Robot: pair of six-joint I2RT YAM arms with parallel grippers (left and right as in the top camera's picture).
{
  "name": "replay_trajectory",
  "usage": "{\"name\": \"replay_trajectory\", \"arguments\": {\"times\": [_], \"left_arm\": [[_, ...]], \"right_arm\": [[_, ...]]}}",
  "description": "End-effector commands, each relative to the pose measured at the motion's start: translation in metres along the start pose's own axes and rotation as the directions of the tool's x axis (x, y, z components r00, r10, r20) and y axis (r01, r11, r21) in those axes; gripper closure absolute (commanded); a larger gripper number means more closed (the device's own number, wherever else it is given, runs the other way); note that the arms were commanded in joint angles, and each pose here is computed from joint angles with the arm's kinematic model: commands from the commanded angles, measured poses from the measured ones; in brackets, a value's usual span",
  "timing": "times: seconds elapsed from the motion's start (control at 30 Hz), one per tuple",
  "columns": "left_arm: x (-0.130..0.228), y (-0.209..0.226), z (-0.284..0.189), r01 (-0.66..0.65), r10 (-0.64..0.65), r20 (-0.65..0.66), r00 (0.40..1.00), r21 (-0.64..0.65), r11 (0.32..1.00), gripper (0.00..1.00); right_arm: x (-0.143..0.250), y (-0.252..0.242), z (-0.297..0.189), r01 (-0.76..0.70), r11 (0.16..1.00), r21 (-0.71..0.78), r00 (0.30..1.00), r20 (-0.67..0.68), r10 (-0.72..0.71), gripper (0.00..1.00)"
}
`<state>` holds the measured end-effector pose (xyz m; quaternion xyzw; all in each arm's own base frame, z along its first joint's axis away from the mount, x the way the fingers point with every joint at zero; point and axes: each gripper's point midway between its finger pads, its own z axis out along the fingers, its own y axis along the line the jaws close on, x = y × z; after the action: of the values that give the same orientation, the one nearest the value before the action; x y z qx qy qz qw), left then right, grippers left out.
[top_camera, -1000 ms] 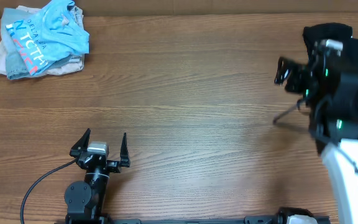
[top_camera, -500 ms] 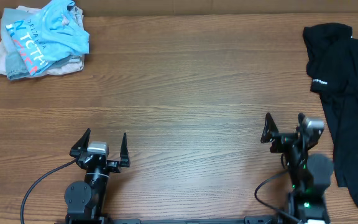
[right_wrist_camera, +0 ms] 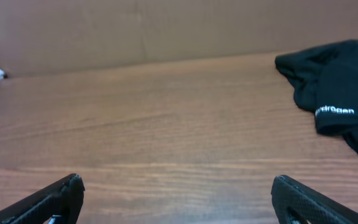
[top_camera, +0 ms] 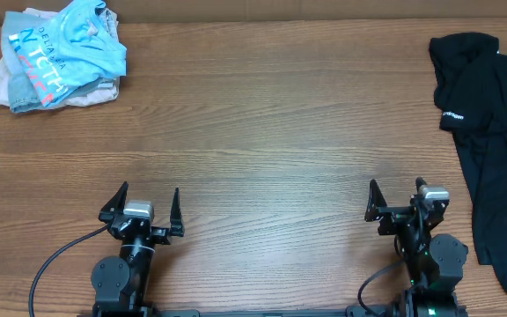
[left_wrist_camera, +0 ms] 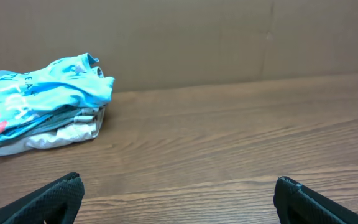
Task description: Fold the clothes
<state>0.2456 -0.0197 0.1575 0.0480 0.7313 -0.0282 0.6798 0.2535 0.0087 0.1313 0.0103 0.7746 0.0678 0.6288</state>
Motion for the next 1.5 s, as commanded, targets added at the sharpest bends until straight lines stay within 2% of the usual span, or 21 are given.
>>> {"name": "replay_trajectory", "arguments": {"times": [0.0, 0.17, 0.27, 1.47], "left_arm": [[0.000, 0.003, 0.000, 0.012, -0.012, 0.004, 1.000, -0.016, 1.000, 0.00], [0.000, 0.003, 0.000, 0.012, -0.012, 0.004, 1.000, -0.016, 1.000, 0.00], [0.000, 0.003, 0.000, 0.012, -0.012, 0.004, 1.000, -0.016, 1.000, 0.00], [0.000, 0.003, 0.000, 0.012, -0.012, 0.004, 1.000, -0.016, 1.000, 0.00]], "right_arm": [[-0.008, 0.006, -0.003, 0.035, 0.999, -0.022, 0.998, 0.047, -0.034, 0.00], [-0.020, 0.013, -0.008, 0.051, 0.998, -0.047, 0.993, 0.105, -0.046, 0.00], [-0.039, 0.021, -0.016, 0.066, 0.995, -0.071, 0.980, 0.194, -0.052, 0.00], [-0.037, 0.022, -0.016, 0.064, 0.995, -0.076, 0.981, 0.186, -0.049, 0.00]]}}
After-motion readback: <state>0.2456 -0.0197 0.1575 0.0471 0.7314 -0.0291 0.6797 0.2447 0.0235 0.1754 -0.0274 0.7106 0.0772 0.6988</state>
